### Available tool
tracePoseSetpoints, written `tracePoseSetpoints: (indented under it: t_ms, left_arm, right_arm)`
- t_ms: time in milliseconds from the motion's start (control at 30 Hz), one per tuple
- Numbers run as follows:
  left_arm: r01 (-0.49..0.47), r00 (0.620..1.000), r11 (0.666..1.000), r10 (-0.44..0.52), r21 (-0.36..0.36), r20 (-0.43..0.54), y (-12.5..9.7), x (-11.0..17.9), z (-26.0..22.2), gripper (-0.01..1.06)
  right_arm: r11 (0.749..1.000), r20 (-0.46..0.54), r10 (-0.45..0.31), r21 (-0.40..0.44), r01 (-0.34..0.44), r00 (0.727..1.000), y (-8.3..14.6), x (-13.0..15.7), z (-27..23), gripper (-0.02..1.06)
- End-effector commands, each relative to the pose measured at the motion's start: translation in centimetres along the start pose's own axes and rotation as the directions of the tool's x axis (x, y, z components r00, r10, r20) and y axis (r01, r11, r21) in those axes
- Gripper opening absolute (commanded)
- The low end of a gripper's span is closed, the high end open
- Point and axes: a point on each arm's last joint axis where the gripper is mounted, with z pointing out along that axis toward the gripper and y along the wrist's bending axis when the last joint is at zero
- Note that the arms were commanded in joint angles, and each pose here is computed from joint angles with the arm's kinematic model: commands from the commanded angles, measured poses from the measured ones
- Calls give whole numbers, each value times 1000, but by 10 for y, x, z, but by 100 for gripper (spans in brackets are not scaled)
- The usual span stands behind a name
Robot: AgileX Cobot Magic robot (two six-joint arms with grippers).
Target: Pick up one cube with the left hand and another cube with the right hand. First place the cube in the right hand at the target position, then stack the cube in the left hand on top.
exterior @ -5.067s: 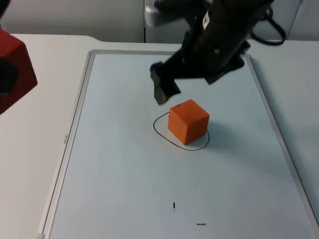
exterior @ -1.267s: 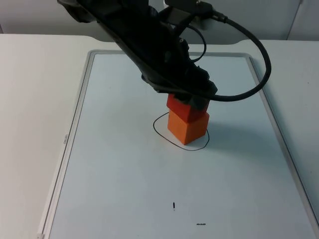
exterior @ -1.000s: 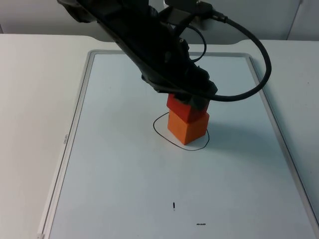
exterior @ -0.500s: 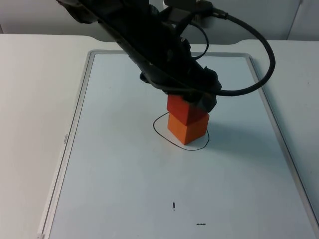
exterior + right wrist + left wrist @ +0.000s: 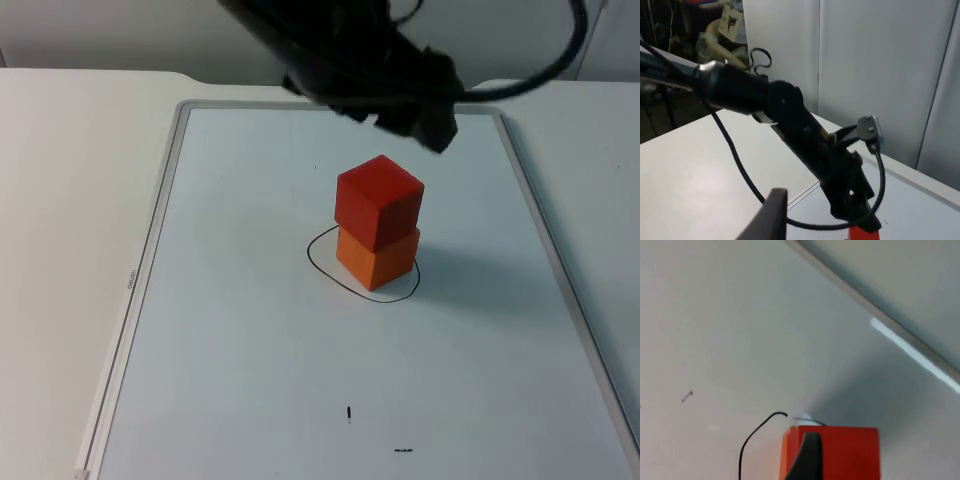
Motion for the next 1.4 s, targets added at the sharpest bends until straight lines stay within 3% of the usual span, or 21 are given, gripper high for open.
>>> tracePoseSetpoints:
  t_ms: [0, 167, 333, 533, 767, 933, 1100, 1133, 1367]
  left_arm:
    - [-34, 998, 999, 33, 14, 50, -13, -15, -30, 75]
    - [-152, 979, 988, 149, 13, 137, -40, -33, -115, 75]
    - [-242, 955, 970, 239, -10, 175, -62, -31, -180, 75]
    - [-253, 935, 965, 262, -68, 240, -82, -21, -248, 75]
    - [-257, 938, 965, 260, -43, 227, -94, -1, -273, 75]
    - [-206, 961, 978, 209, -34, 179, -94, 34, -262, 75]
    - [-169, 972, 985, 173, -42, 156, -96, 75, -258, 75]
    - [-158, 975, 987, 162, -39, 152, -97, 83, -259, 75]
    - [-147, 956, 987, 158, -63, 246, -113, 129, -292, 75]
  right_arm:
    - [1000, 10, -2, 0, 2, 1000, 0, 0, 2, 104]
    - [1000, 15, -2, 0, 2, 1000, 0, -1, 2, 104]
    - [1000, 16, -2, 1, 2, 1000, 0, -1, 2, 104]
    - [1000, 16, -2, 1, 2, 1000, 0, -1, 2, 104]
    - [1000, -33, -14, 2, 14, 999, 0, 4, 2, 104]
    - [1000, -71, -18, 6, 19, 997, 0, 20, 10, 104]
    - [1000, -124, 12, 2, -12, 992, 2, 49, 21, 104]
    - [999, -143, 47, 6, -47, 989, 2, 57, 23, 104]
    - [997, -161, 74, 12, -73, 984, 4, 78, 22, 104]
